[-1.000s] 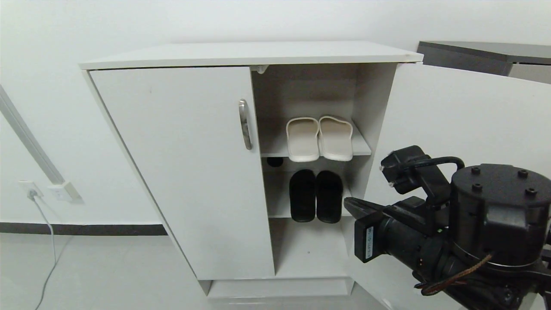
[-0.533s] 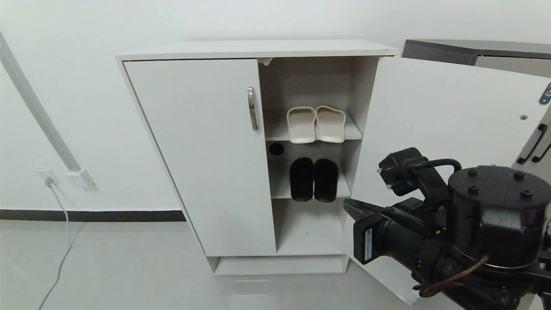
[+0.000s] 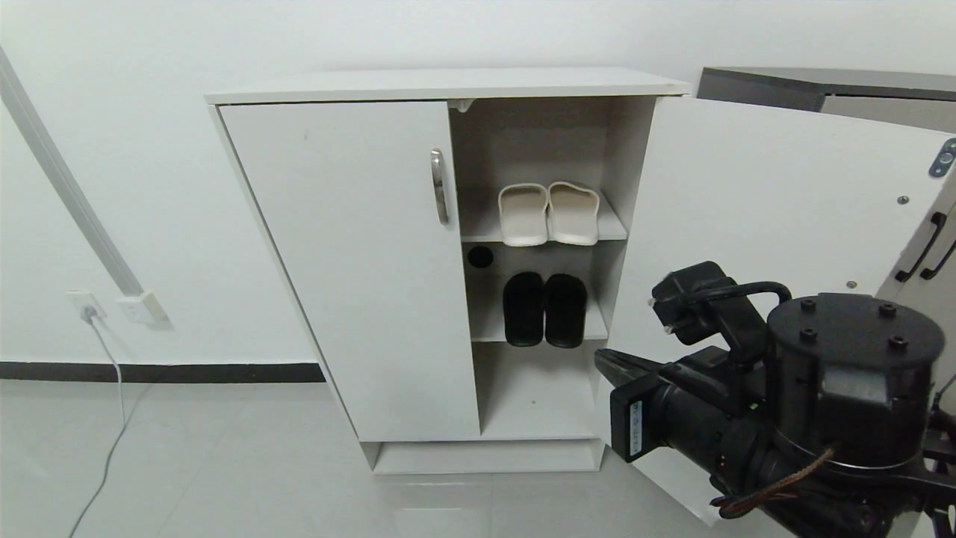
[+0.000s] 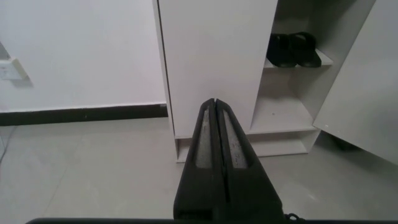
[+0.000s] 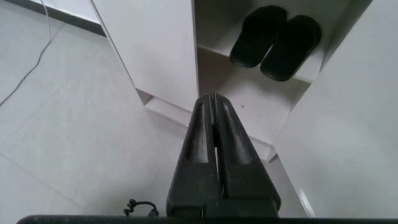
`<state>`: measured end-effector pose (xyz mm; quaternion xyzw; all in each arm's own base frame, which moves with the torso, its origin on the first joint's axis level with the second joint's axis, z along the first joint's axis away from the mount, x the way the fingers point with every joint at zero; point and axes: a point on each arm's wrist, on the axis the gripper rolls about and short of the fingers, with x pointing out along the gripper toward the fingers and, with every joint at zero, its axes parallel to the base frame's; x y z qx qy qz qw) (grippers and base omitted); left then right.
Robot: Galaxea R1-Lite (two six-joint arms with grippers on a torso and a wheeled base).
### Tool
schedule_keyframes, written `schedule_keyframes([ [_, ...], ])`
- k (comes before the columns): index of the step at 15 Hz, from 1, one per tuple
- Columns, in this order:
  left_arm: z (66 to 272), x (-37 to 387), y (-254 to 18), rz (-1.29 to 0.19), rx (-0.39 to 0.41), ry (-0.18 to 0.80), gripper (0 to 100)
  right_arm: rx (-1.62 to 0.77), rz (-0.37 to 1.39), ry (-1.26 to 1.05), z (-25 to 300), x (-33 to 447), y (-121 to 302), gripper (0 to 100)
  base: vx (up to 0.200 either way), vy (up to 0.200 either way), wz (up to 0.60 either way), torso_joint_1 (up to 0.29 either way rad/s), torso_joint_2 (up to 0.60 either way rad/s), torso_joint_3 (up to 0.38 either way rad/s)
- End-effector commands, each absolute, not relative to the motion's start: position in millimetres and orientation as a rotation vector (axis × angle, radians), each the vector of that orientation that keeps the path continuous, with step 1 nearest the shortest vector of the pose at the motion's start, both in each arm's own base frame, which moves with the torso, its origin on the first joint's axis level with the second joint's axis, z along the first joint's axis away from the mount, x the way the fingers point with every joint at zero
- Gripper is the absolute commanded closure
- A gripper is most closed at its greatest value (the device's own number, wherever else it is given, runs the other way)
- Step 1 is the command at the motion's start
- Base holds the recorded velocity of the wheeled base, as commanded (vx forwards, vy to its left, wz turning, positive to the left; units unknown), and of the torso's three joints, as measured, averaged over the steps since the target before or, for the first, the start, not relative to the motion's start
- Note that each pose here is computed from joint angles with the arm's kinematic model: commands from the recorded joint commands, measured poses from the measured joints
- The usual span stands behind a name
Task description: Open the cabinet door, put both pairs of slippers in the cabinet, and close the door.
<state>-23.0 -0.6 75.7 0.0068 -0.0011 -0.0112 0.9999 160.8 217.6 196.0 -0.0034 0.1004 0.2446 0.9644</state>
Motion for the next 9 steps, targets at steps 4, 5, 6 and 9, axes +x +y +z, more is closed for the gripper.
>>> schedule_keyframes([
  [4,75.5,-22.8,-0.6,-0.021,0.014,0.000,100,-0.015,0.496,0.212,192.7,161.6,219.3,100,0.000,0.000,0.00,0.000,0.00,0.000],
  [5,75.9,-22.9,-0.6,-0.021,0.012,-0.002,100,-0.015,0.494,0.213,192.3,162.1,219.3,100,0.000,0.000,0.00,0.000,0.00,0.000],
  [6,75.5,-22.8,-0.6,-0.021,0.011,0.000,100,-0.016,0.492,0.215,191.8,162.6,219.3,100,0.000,0.000,0.00,0.000,0.00,0.000],
  [9,75.9,-22.9,-0.6,-0.021,0.012,-0.002,100,-0.010,0.482,0.209,193.9,164.9,216.9,100,0.000,0.000,0.00,0.000,0.00,0.000],
])
